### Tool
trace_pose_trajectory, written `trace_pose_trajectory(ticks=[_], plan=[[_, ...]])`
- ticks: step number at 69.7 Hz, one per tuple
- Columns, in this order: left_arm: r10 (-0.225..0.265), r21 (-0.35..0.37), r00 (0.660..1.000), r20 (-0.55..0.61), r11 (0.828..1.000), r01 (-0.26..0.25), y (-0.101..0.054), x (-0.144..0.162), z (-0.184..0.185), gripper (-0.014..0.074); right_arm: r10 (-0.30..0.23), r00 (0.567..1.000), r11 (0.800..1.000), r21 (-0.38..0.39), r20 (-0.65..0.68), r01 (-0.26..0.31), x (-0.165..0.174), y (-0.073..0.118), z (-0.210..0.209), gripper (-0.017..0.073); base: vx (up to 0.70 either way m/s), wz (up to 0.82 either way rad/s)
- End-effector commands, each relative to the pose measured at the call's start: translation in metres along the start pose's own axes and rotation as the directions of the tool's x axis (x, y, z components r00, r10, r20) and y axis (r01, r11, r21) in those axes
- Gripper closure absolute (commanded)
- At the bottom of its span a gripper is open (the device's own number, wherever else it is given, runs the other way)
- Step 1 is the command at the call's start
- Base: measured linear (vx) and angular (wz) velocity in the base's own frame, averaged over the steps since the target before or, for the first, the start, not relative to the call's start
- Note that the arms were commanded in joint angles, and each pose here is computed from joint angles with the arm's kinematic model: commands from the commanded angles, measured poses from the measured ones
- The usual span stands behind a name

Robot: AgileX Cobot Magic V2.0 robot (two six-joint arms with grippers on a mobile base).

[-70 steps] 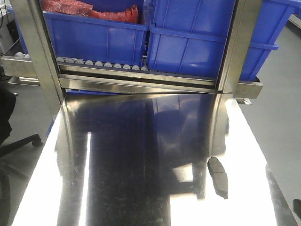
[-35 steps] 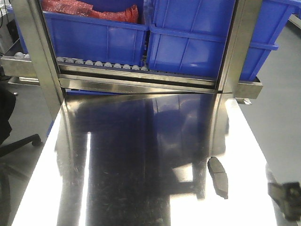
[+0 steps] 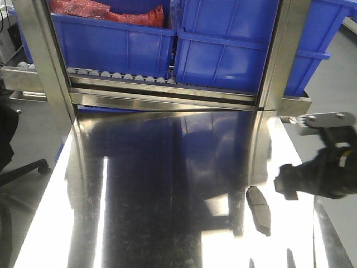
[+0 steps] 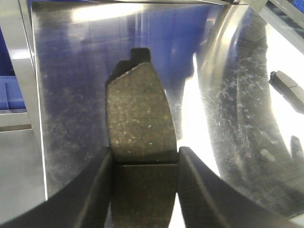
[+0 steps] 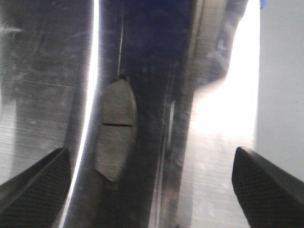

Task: Move and align brake pads A on conveyor
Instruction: 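Move the right gripper down over the other grey pad, then close the right gripper on the pad and lift it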

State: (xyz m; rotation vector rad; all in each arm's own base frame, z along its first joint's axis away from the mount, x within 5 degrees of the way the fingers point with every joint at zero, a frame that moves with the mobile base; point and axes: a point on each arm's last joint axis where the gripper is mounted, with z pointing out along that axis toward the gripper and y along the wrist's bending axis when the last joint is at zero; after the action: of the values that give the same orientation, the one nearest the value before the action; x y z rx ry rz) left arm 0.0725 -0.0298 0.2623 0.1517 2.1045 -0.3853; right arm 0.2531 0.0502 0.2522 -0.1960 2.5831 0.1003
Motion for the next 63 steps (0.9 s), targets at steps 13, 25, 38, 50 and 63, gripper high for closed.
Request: trace_pose_trajectory(ticks=[13, 25, 38, 50, 63], plan=[[0.001, 0.043, 0.994, 0.108, 0.999, -0.006, -0.005, -0.016, -0.005, 0.043, 0.029, 0.997, 0.999, 0.033, -0.07, -0.027, -0.034, 0.024, 0.038, -0.0079, 0.0, 0.0], [0.001, 0.043, 0.994, 0.108, 0.999, -0.006, -0.005, -0.016, -0.005, 0.043, 0.028, 0.988, 0.999, 0.045, -0.149, -0.022, -0.035, 0.026, 0.066, -0.0068, 0.0, 0.0], [0.001, 0.043, 0.994, 0.108, 0.999, -0.006, -0.005, -0.016, -0.005, 0.043, 0.015, 0.977, 0.999, 0.052, -0.214, -0.004, -0.028, 0.026, 0.091, -0.005, 0.0, 0.0], [0.001, 0.043, 0.994, 0.108, 0.999, -0.006, -0.005, -0.016, -0.005, 0.043, 0.005, 0.974, 0.999, 0.05, -0.228, 0.007, -0.026, 0.026, 0.101, -0.0022, 0.0, 0.0], [0.001, 0.043, 0.994, 0.108, 0.999, -0.006, -0.005, -0.016, -0.005, 0.043, 0.004, 0.974, 0.999, 0.049, -0.228, 0.007, -0.026, 0.026, 0.101, 0.0006, 0.0, 0.0]])
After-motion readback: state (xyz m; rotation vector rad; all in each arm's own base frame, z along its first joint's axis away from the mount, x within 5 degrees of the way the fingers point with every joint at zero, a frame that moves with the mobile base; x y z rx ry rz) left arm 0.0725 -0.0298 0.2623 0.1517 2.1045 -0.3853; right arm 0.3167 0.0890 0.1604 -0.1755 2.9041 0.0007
